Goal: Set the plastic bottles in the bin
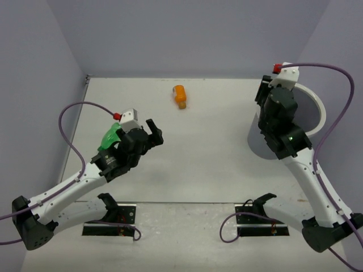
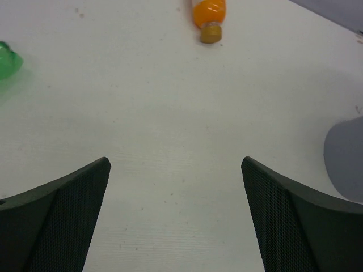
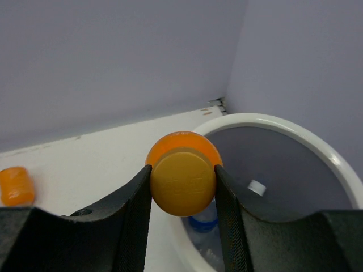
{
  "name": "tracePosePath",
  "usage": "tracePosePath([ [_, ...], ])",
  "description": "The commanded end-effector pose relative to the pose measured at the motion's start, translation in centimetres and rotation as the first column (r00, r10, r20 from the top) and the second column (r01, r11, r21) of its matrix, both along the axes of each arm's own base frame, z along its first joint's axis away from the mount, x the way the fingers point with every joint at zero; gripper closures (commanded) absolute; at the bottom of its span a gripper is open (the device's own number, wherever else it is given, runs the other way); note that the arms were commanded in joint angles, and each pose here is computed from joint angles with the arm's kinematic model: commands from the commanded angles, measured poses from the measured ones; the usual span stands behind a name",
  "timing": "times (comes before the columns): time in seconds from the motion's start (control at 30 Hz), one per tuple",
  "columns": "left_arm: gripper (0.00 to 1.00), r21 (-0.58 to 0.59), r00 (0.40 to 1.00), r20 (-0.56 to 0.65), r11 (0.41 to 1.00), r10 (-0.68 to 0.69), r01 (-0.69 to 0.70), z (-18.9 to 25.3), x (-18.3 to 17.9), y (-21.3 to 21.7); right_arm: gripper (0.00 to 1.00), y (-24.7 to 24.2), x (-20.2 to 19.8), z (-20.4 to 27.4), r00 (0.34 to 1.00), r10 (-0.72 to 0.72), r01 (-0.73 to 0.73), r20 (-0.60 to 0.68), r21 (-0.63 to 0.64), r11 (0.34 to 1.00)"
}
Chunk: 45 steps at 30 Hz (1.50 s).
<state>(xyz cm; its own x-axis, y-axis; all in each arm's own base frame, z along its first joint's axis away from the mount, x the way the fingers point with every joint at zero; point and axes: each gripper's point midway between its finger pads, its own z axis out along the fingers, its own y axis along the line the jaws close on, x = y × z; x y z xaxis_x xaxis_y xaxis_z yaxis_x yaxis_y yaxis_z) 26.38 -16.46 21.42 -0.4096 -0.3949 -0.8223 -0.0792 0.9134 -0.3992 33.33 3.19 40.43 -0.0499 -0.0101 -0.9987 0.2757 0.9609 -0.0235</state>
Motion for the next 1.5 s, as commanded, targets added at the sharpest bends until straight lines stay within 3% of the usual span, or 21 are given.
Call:
tracePosePath([
  [0.0,0.00,-0.012,0.977,-0.023,0.977,0.211,-0.212,-0.5,0.7,4.1,1.00,-7.0,-2.0,1.4,0.944,-0.321,0.318,0.081,0.049,0.947],
  [0.23,0.00,0.045,0.969,-0.114,0.976,0.218,-0.214,-2.8,2.6,4.7,0.99,-8.7,-2.1,0.7,0.920,-0.389,0.388,0.056,0.014,0.921],
  [0.3,0.00,0.066,0.958,-0.146,0.969,0.246,-0.239,-3.2,3.2,5.6,0.57,-8.8,-1.7,-0.4,0.913,-0.407,0.407,0.000,-0.041,0.912],
  [0.4,0.00,0.072,0.933,-0.164,0.947,0.320,-0.313,-3.4,4.1,7.5,0.05,-8.4,-1.0,-0.6,0.914,-0.404,0.403,-0.036,-0.031,0.915],
  [0.43,0.00,0.071,0.928,-0.164,0.943,0.333,-0.326,-3.3,4.3,8.0,0.01,-8.3,-0.8,-0.7,0.913,-0.406,0.405,-0.043,-0.032,0.914],
  [0.73,0.00,-0.020,0.869,-0.227,0.890,0.439,-0.455,-4.5,6.6,13.1,0.01,-6.7,-0.7,-0.7,0.953,-0.301,0.303,-0.039,0.057,0.951],
  [0.9,0.00,0.031,0.780,-0.272,0.815,0.564,-0.579,-5.3,7.2,17.3,0.01,-5.6,-0.3,-0.6,0.973,-0.226,0.228,-0.033,0.083,0.970],
  [0.97,0.00,-0.004,0.742,-0.306,0.778,0.597,-0.628,-5.9,6.9,17.9,0.01,-5.4,-0.2,-0.6,0.976,-0.217,0.219,-0.034,0.086,0.972],
  [1.07,0.00,-0.093,0.636,-0.356,0.651,0.685,-0.753,-7.7,5.7,18.6,0.01,-5.0,0.2,-0.7,0.980,-0.196,0.199,-0.041,0.080,0.977],
  [1.27,0.00,-0.247,0.521,-0.420,0.459,0.743,-0.854,-10.6,5.5,18.5,0.01,-4.5,0.6,-1.1,0.984,-0.163,0.167,-0.067,0.065,0.984],
  [1.37,0.00,-0.286,0.457,-0.455,0.361,0.764,-0.888,-11.5,5.4,18.6,0.01,-4.3,0.9,-1.3,0.985,-0.157,0.161,-0.076,0.056,0.985],
  [1.4,0.00,-0.285,0.451,-0.458,0.354,0.766,-0.891,-11.6,5.4,18.6,0.01,-4.3,0.9,-1.3,0.985,-0.157,0.161,-0.077,0.054,0.985],
  [1.47,0.00,-0.301,0.389,-0.484,0.268,0.784,-0.915,-12.7,5.0,19.0,0.01,-4.3,1.0,-1.3,0.984,-0.157,0.161,-0.081,0.048,0.986],
])
